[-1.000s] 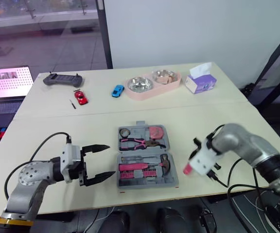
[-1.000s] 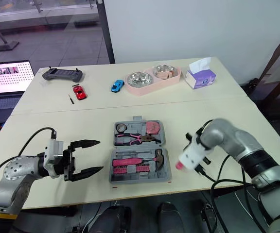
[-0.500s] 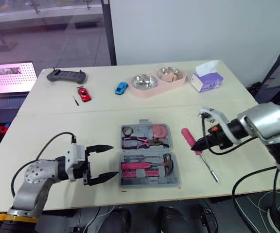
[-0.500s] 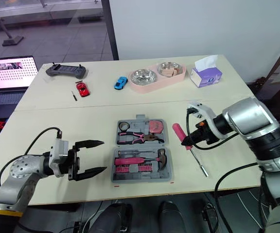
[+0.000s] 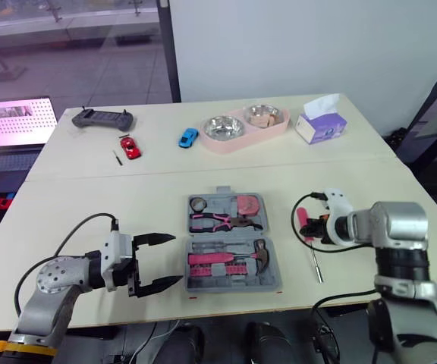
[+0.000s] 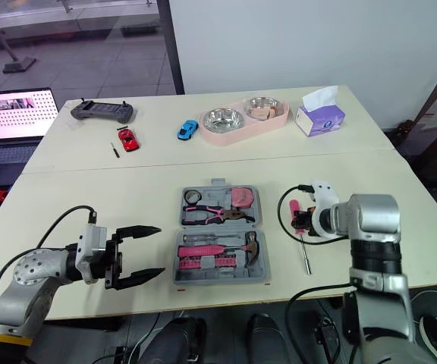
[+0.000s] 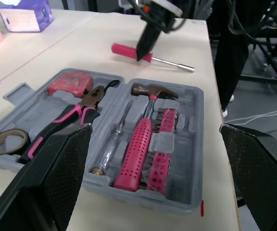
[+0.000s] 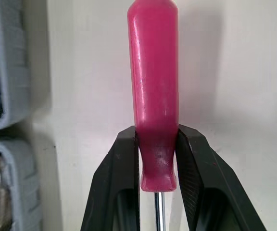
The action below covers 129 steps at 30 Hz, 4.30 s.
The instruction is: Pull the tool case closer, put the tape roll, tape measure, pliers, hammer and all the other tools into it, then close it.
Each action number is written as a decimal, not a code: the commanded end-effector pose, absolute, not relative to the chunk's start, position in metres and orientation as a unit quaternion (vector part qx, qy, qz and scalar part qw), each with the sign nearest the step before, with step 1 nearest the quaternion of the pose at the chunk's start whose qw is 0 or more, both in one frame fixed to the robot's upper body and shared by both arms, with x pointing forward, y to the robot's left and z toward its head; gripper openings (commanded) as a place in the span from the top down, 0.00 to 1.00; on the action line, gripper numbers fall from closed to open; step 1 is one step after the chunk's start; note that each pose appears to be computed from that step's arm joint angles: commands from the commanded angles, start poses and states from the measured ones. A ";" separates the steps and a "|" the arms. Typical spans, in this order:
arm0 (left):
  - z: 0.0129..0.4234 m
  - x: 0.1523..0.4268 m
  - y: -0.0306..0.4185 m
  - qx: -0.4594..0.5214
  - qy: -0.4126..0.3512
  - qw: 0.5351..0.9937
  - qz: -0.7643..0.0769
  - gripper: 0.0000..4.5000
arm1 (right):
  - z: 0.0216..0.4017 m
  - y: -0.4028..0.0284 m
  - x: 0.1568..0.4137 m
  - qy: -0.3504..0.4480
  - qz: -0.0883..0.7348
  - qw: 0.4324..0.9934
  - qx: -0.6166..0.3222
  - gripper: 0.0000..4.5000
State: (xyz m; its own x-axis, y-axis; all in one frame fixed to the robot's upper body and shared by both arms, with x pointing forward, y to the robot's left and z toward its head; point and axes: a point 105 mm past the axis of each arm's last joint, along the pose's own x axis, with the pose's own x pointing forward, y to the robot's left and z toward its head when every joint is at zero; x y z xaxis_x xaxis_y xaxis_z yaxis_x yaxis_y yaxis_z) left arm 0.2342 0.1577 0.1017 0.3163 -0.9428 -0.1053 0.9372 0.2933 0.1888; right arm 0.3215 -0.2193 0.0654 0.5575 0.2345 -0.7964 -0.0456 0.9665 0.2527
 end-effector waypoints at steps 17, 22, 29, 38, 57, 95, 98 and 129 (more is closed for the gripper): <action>0.113 0.239 0.164 0.111 -0.024 0.800 -0.589 0.00 | 0.114 -0.185 0.274 0.142 0.119 0.976 -0.111 0.01; 0.116 0.241 0.165 0.111 -0.024 0.798 -0.592 0.00 | 0.094 -0.183 0.269 0.116 0.105 0.983 -0.101 0.01; 0.122 0.244 0.168 0.114 -0.031 0.793 -0.597 0.00 | 0.064 -0.187 0.274 0.121 0.083 0.986 -0.079 0.01; 0.125 0.244 0.169 0.115 -0.029 0.794 -0.596 0.00 | 0.029 -0.194 0.280 0.161 0.054 0.984 -0.048 0.01; 0.132 0.246 0.171 0.112 -0.034 0.800 -0.588 0.00 | 0.074 -0.194 0.285 0.102 0.085 0.984 -0.121 0.92; 0.100 0.193 0.205 0.177 0.043 0.759 -0.624 0.00 | 0.104 -0.021 0.223 0.299 0.558 0.668 -0.390 0.92; 0.101 0.192 0.203 0.178 0.042 0.760 -0.624 0.00 | 0.100 -0.021 0.226 0.304 0.552 0.671 -0.390 0.92; 0.103 0.193 0.203 0.184 0.046 0.773 -0.606 0.00 | 0.066 -0.012 0.234 0.305 0.562 0.662 -0.391 0.92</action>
